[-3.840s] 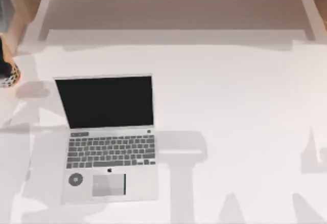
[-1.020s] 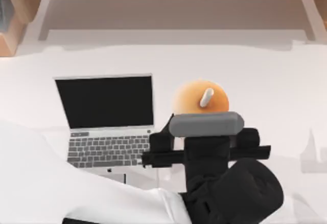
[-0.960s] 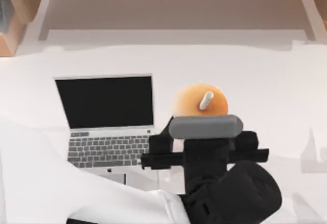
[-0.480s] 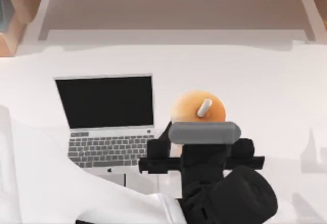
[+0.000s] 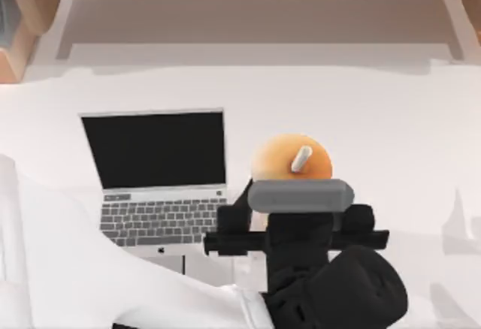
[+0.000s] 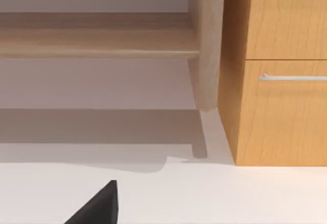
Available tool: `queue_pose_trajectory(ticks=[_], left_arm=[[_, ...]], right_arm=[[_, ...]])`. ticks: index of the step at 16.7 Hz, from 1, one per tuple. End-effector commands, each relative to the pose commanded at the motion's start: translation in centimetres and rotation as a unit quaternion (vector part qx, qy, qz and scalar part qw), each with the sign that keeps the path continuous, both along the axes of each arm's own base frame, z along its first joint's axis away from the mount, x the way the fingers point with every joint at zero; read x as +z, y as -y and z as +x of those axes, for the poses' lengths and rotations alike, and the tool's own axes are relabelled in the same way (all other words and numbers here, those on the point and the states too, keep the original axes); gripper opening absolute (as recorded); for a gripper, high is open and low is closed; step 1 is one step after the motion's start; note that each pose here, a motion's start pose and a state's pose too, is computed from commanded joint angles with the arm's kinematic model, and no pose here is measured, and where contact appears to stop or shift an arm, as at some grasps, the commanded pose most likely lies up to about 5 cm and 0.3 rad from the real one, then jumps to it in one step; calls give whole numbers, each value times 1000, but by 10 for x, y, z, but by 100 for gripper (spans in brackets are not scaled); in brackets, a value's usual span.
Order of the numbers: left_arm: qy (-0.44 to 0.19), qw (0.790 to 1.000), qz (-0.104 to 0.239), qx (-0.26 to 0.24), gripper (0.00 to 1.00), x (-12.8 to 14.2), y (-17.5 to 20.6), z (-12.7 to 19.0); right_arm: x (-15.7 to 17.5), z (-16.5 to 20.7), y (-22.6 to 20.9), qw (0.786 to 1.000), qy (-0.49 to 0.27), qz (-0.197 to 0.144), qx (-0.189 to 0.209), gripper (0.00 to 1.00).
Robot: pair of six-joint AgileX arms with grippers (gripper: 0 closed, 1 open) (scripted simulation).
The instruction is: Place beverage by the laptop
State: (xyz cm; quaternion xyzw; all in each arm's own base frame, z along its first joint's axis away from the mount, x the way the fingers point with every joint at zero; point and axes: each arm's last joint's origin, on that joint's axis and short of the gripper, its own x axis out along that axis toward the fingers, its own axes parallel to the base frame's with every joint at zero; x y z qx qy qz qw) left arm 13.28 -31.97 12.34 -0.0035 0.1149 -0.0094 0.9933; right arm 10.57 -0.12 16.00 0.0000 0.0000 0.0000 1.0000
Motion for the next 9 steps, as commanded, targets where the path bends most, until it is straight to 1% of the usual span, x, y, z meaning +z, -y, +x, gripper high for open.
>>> queue_pose_trajectory(ticks=[3,4,9], left_arm=[[0,1000,0,0,98,0,0,0],[0,1000,0,0,100,0,0,0],[0,1000,0,0,100,0,0,0]], right_arm=[[0,0,0,1000,0,0,0,100],[0,0,0,1000,0,0,0,100],[0,0,0,1000,0,0,0,100]])
